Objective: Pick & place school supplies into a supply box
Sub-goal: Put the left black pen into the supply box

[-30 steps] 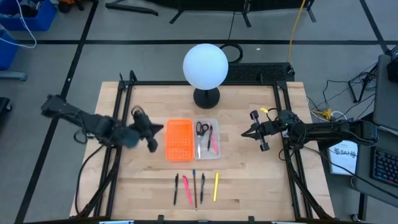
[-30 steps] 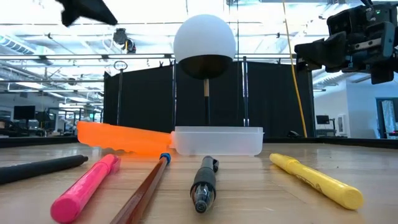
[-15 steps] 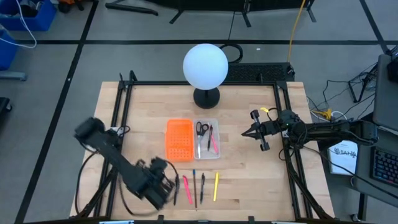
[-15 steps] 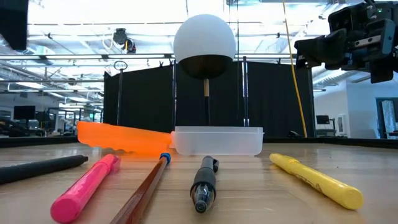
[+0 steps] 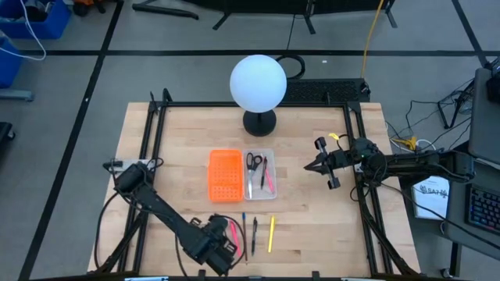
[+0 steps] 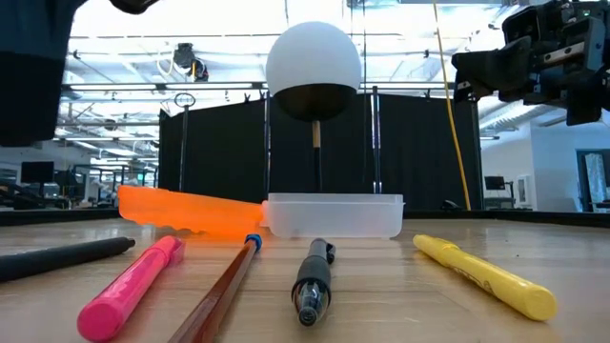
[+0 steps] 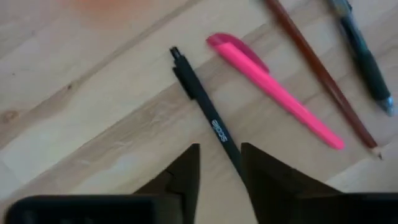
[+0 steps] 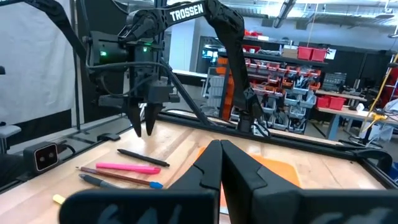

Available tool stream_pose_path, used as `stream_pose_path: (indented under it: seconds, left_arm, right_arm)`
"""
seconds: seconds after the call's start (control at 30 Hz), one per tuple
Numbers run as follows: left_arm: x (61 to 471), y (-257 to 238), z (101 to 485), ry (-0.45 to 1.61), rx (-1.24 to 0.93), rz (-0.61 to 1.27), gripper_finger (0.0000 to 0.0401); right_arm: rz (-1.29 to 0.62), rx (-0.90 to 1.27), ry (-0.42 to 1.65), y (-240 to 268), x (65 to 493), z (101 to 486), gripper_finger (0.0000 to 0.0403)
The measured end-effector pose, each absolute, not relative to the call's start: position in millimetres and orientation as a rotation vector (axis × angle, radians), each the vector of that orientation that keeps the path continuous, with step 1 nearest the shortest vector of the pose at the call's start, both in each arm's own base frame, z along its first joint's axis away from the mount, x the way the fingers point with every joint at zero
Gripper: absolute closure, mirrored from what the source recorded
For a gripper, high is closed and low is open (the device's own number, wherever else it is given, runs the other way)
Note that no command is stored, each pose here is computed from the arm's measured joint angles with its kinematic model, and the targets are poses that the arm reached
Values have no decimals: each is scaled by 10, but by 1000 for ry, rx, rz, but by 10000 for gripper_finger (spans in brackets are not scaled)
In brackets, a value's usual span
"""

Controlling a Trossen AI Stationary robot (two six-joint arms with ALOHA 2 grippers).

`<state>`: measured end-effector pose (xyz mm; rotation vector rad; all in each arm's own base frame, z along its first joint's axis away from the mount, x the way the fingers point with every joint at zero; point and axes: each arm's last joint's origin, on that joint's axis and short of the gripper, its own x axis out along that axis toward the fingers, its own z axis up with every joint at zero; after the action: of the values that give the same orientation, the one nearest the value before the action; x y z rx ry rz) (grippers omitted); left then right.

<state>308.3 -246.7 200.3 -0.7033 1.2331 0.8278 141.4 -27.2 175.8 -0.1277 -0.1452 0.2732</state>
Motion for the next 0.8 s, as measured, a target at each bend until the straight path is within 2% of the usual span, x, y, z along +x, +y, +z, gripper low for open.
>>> stream_pose_path:
  seconds: [0.17,0.3,0.5,0.8]
  left_arm:
    - [3113,-2477,2000,1204,-810,868,211]
    - [3147,-2520,2002,1191,-875,838,188]
    - [3165,-2526,1987,1189,-930,860,196]
    - [3281,-2513,1704,1296,-898,865,226]
  right_arm:
    - [272,-132,-146,-272,1414,1758,403]
    - [272,-133,-146,-272,1414,1758,403]
    - [272,-135,-146,-272,1414,1757,403]
    - [266,-157,-150,-273,1414,1759,403]
